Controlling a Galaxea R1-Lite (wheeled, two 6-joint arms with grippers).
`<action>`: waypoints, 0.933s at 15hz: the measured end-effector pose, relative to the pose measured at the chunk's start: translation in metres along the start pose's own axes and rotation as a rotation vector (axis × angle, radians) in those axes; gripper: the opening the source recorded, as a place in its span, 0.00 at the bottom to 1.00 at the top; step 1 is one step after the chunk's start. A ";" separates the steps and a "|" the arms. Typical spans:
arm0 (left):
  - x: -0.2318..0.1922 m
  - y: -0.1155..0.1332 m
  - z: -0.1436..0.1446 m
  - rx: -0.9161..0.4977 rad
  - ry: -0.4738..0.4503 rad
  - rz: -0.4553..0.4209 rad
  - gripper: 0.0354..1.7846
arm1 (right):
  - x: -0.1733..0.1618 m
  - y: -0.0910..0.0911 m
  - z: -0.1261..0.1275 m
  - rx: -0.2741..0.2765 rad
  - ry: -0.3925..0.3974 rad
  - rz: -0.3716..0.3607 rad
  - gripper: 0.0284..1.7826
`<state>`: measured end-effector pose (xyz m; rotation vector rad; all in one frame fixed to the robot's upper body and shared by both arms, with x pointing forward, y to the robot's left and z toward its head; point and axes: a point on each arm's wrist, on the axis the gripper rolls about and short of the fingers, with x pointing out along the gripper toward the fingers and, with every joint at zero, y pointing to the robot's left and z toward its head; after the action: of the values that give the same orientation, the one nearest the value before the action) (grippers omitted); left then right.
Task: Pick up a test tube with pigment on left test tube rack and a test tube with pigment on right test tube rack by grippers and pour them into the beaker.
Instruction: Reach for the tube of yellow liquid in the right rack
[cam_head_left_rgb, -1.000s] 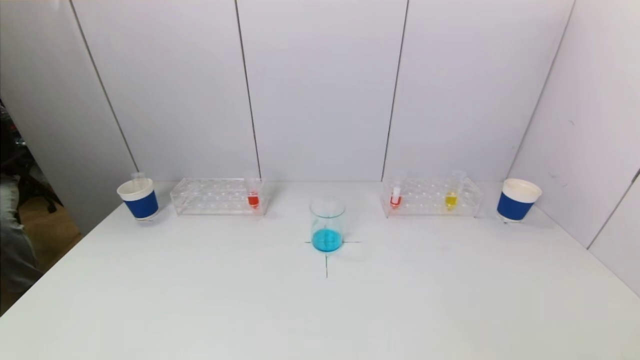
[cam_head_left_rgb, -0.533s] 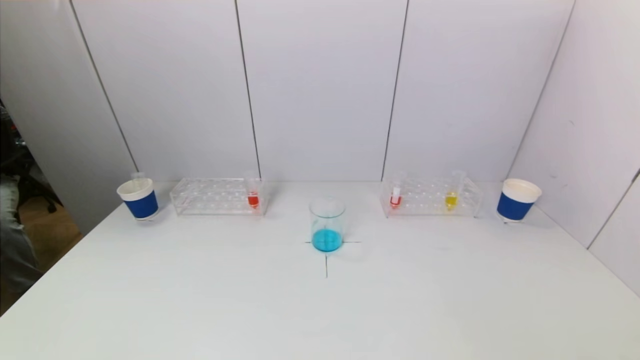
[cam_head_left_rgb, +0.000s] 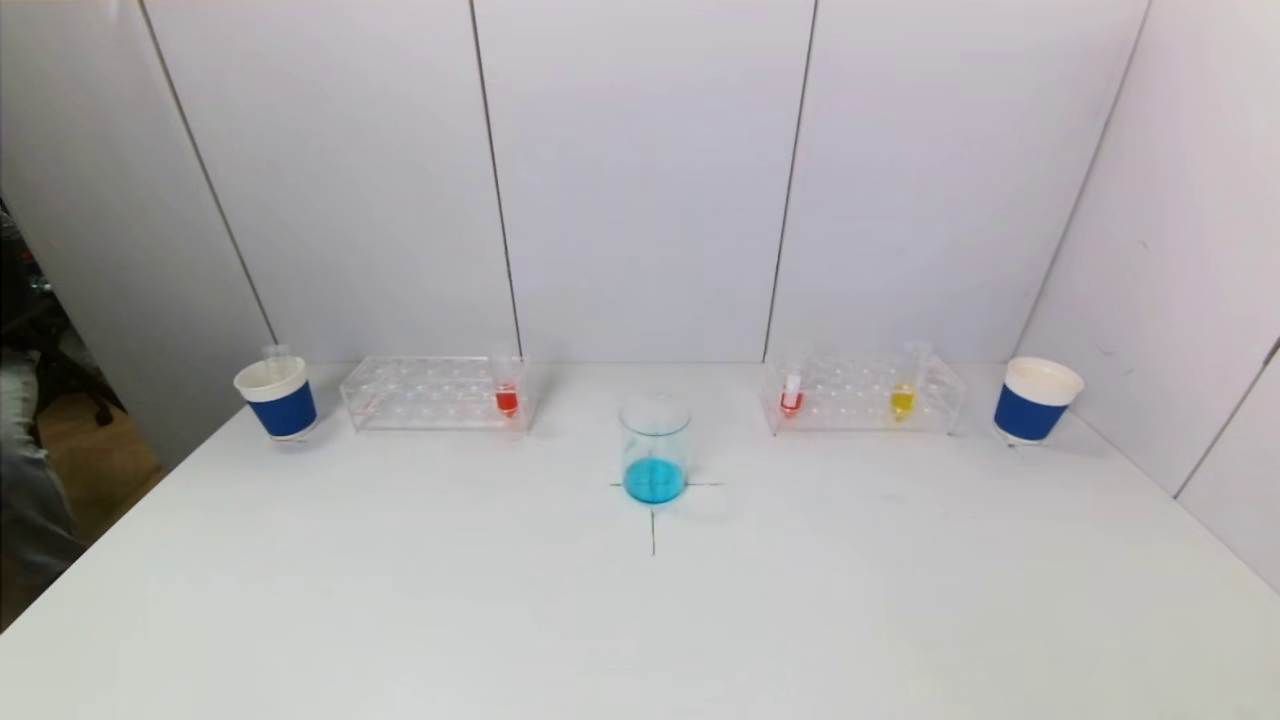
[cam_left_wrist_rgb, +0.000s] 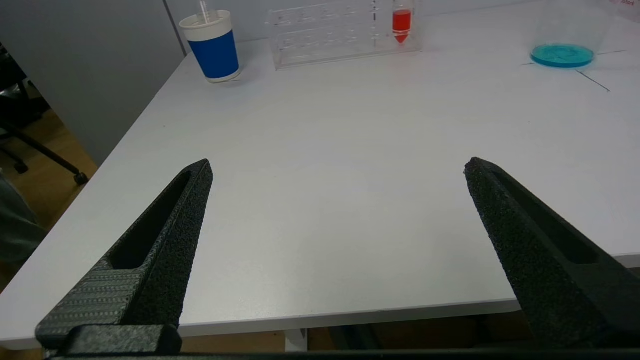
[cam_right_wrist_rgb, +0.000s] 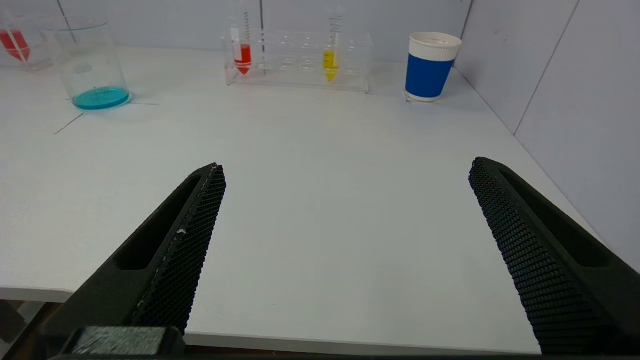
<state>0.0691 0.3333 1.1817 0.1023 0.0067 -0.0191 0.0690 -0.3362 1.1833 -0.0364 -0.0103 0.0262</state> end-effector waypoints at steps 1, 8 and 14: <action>0.000 0.000 0.000 0.000 0.000 0.000 0.99 | 0.000 0.000 0.000 -0.003 0.000 0.001 0.99; 0.000 0.000 0.000 0.000 0.000 0.000 0.99 | 0.000 0.000 0.000 0.006 0.000 -0.008 0.99; 0.000 0.000 0.000 0.000 0.000 0.000 0.99 | -0.001 -0.001 0.003 0.000 -0.012 -0.025 0.99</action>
<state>0.0691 0.3333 1.1817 0.1023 0.0067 -0.0195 0.0682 -0.3368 1.1865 -0.0362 -0.0228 0.0011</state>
